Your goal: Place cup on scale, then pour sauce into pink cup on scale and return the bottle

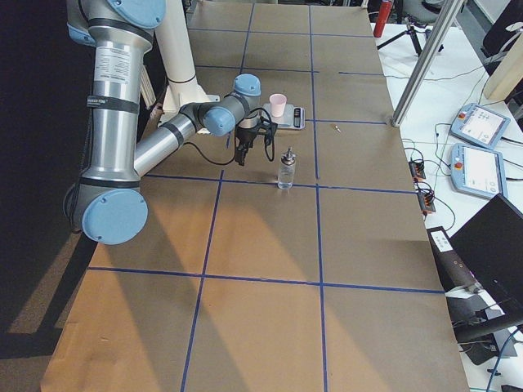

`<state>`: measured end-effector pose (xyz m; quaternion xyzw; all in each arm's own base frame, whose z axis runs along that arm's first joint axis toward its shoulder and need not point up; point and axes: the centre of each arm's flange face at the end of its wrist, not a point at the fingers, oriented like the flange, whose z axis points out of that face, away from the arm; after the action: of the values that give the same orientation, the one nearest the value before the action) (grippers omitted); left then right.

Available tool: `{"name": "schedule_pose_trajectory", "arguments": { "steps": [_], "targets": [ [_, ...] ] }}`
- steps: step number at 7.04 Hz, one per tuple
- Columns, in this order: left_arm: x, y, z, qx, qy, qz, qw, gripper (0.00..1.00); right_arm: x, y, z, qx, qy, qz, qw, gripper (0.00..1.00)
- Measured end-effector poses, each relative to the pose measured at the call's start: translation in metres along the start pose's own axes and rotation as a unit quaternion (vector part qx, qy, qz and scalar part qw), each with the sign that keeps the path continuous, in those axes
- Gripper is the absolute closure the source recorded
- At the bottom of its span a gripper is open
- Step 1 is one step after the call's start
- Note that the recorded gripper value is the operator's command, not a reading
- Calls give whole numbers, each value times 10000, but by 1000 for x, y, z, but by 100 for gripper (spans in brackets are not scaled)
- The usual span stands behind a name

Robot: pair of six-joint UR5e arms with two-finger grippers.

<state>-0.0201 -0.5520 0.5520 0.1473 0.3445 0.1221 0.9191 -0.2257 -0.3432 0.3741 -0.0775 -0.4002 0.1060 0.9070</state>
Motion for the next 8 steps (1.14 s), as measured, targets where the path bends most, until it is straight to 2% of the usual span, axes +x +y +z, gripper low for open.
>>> {"name": "schedule_pose_trajectory", "arguments": {
  "steps": [2,4,5,7,8],
  "targets": [
    [2,-1,-2,27,2,15,10000,0,56,-57,-47,-94,-414,-242,9988,0],
    [4,-4,-4,47,1,31,10000,0,125,-111,-61,33,-544,-678,9962,0],
    [4,-4,-5,51,-2,32,10000,0,162,-135,-59,117,-499,-1039,9933,0],
    [2,-2,-3,26,-8,18,10000,0,251,-181,-54,290,-277,-2018,9786,0],
    [0,0,-1,1,-8,3,10000,0,286,-199,-55,369,-143,-2329,9717,0]
  ]
}}
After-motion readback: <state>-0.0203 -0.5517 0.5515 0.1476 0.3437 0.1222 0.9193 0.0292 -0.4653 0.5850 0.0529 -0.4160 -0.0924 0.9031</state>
